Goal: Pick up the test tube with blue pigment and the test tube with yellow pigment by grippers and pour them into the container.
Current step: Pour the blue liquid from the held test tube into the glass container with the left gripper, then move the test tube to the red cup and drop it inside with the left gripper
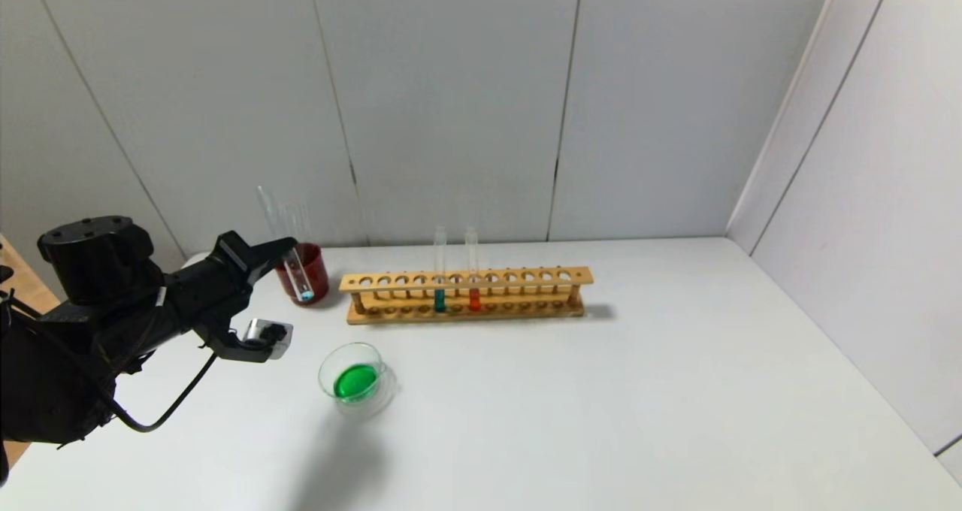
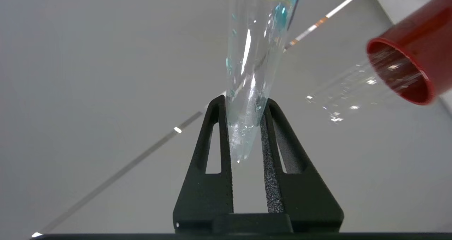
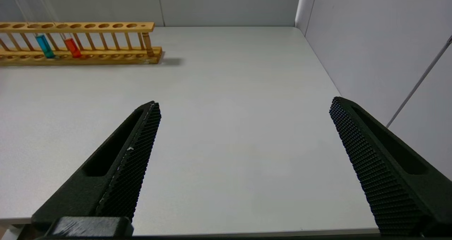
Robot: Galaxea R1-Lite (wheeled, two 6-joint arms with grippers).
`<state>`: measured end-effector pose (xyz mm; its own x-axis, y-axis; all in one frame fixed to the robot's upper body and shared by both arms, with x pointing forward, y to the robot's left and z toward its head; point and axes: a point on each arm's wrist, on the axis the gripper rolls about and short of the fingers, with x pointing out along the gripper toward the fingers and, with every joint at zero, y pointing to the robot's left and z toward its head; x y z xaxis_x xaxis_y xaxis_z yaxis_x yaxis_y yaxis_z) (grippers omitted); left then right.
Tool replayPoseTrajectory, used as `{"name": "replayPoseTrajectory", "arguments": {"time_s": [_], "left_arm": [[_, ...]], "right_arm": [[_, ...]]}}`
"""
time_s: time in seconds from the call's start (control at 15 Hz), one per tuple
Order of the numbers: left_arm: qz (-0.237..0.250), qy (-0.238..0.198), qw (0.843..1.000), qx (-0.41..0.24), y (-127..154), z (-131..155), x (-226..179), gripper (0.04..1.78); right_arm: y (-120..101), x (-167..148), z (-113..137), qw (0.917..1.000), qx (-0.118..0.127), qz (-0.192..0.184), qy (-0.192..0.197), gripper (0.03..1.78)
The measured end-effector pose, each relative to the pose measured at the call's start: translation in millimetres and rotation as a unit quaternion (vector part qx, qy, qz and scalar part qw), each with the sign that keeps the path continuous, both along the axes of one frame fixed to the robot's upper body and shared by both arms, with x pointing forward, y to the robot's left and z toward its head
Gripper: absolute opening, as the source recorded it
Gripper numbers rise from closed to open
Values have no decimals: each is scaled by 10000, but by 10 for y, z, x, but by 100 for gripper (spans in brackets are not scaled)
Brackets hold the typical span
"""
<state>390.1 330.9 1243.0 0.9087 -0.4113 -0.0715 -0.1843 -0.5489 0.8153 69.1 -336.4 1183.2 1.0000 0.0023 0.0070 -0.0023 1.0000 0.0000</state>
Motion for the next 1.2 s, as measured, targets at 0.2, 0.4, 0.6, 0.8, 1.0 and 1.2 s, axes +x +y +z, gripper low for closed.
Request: {"name": "replayPoseTrajectory", "arguments": {"time_s": [0.2, 0.4, 0.6, 0.8, 1.0, 1.2], "left_arm": [[922, 186, 9911, -941, 25, 147, -159, 30], [2067, 265, 9509, -2290, 66, 305, -307, 30], [2620, 120, 8927, -3664, 96, 440, -325, 30], [2742, 36, 8232, -4970, 102, 616, -235, 30], [2622, 267, 7429, -6153, 87, 763, -148, 30], [2645, 687, 6516, -7076, 84, 797, -115, 30]], "right_arm": [[0, 0, 0, 10000, 0, 2, 0, 175], [0, 0, 0, 10000, 0, 0, -1, 175], [0, 0, 0, 10000, 0, 4, -1, 175], [0, 0, 0, 10000, 0, 2, -1, 175], [0, 0, 0, 10000, 0, 2, -1, 175], [0, 0, 0, 10000, 0, 2, -1, 175]]}}
